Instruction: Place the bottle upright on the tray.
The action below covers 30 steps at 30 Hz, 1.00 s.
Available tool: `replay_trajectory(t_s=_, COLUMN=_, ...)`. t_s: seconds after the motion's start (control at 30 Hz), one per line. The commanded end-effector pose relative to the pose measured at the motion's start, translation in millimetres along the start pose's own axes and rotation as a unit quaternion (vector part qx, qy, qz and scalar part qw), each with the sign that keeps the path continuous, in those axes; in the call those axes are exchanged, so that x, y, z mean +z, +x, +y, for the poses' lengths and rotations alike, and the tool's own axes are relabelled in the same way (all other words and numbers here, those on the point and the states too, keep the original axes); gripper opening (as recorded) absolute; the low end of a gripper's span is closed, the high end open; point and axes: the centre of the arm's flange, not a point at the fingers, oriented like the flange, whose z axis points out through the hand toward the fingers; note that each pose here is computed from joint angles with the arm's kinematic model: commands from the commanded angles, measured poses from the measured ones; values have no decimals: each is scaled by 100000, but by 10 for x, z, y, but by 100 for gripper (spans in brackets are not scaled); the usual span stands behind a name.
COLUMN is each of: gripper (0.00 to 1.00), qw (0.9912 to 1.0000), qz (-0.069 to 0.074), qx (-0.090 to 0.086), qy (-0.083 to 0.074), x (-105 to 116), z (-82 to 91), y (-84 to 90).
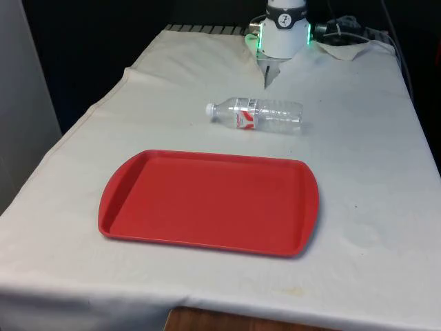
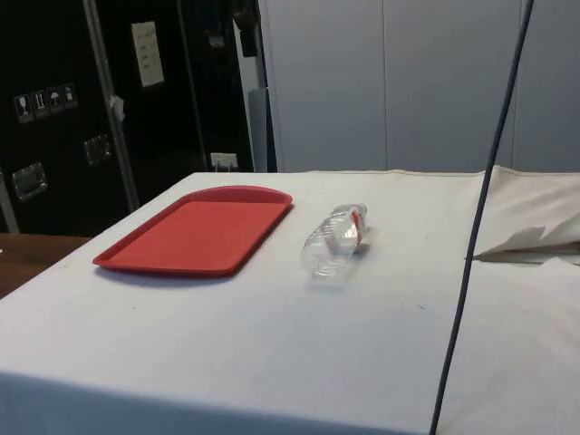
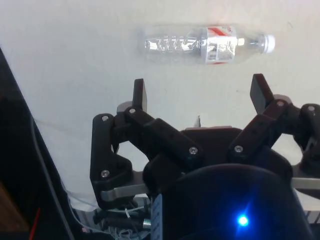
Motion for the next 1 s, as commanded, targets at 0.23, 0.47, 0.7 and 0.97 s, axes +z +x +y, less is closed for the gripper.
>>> replay_trajectory(t_s=0.23, gripper=100, qw=99992, qz=1288, qx=-101, qy=94, x=162, z=-68, y=-58)
replay_trajectory(t_s=0.47, gripper=100, qw=99982, qz=1878, qx=-261, qy=221, x=284, z=-94, y=-114)
replay_trajectory(t_s=0.7, gripper=100, qw=99976, qz=2113, qx=-517, qy=309, x=366, z=-105, y=-193)
replay_trajectory(t_s=0.97, gripper=100, qw=99972, qz=2228, qx=-660, qy=537, x=423, z=-106, y=-338)
